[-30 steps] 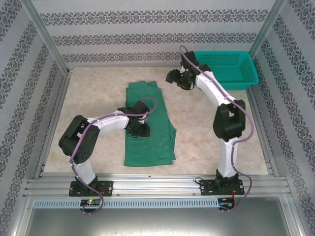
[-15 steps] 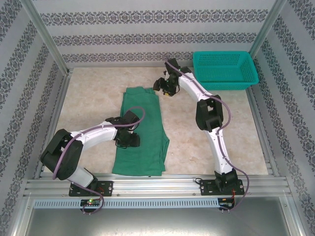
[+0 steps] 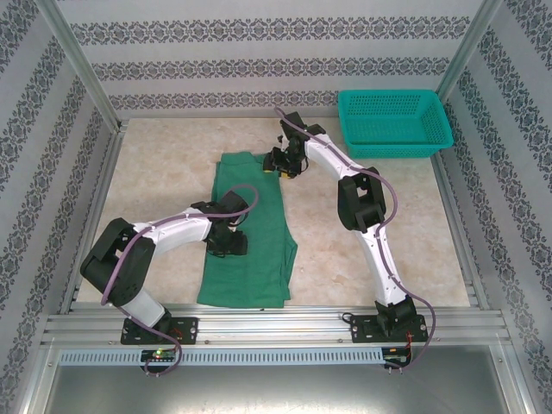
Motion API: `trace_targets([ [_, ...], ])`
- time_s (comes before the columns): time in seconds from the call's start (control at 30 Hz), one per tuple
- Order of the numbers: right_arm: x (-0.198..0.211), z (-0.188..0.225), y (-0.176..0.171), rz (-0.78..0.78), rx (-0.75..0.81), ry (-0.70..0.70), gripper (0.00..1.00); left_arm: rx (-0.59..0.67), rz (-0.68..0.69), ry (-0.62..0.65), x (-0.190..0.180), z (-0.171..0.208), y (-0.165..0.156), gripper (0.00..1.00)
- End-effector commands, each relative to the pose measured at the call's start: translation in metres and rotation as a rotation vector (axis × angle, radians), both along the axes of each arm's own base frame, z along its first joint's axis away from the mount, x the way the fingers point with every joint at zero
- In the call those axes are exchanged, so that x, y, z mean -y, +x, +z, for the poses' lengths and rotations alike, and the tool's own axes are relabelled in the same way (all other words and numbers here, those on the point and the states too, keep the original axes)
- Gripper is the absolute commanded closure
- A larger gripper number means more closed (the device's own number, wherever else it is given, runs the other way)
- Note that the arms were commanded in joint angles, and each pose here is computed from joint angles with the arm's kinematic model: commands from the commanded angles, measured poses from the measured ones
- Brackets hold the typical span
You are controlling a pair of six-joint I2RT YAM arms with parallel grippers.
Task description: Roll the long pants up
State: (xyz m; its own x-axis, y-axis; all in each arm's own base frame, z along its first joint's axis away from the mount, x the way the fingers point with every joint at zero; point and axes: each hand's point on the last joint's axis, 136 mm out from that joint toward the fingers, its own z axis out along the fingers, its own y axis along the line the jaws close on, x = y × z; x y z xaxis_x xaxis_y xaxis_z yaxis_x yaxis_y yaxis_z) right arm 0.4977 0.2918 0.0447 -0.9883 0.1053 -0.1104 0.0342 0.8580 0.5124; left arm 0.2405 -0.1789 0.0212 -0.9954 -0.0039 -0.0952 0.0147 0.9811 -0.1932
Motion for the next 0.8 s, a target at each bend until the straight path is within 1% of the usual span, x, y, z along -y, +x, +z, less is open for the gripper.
trace_targets([
  [0.0, -0.001, -0.012, -0.009, 0.021, -0.033, 0.0, 0.7, 0.008, -0.025, -0.02, 0.009, -0.004, 0.007, 0.57],
  [0.03, -0.001, -0.009, -0.009, 0.021, -0.028, 0.004, 0.82, 0.006, -0.028, -0.018, 0.009, -0.004, 0.008, 0.57],
  [0.1, -0.003, 0.002, -0.007, 0.022, -0.001, 0.019, 0.98, 0.004, -0.034, -0.015, 0.01, -0.004, 0.01, 0.57],
  [0.13, -0.005, 0.01, -0.006, 0.023, 0.015, 0.026, 1.0, 0.005, -0.034, -0.014, 0.011, -0.004, 0.011, 0.58],
  [0.2, -0.011, 0.025, -0.006, 0.034, 0.048, 0.045, 1.0, 0.005, -0.039, -0.018, 0.013, -0.005, 0.012, 0.58],
  [0.3, -0.032, 0.046, -0.012, 0.075, 0.086, 0.08, 1.0, 0.001, -0.035, -0.019, 0.014, -0.007, 0.013, 0.59],
  [0.47, -0.074, 0.074, -0.035, 0.173, 0.142, 0.088, 1.0, -0.001, -0.022, -0.011, 0.012, -0.012, 0.013, 0.6],
  [0.57, -0.09, 0.085, -0.049, 0.215, 0.183, 0.063, 1.0, -0.003, -0.019, -0.01, 0.012, -0.014, 0.013, 0.6],
  [0.63, -0.09, 0.09, -0.053, 0.22, 0.202, 0.029, 1.0, -0.005, -0.02, -0.013, 0.012, -0.014, 0.013, 0.6],
  [0.77, -0.067, 0.087, -0.043, 0.16, 0.198, -0.013, 1.0, -0.008, -0.025, -0.014, 0.013, -0.015, 0.013, 0.62],
])
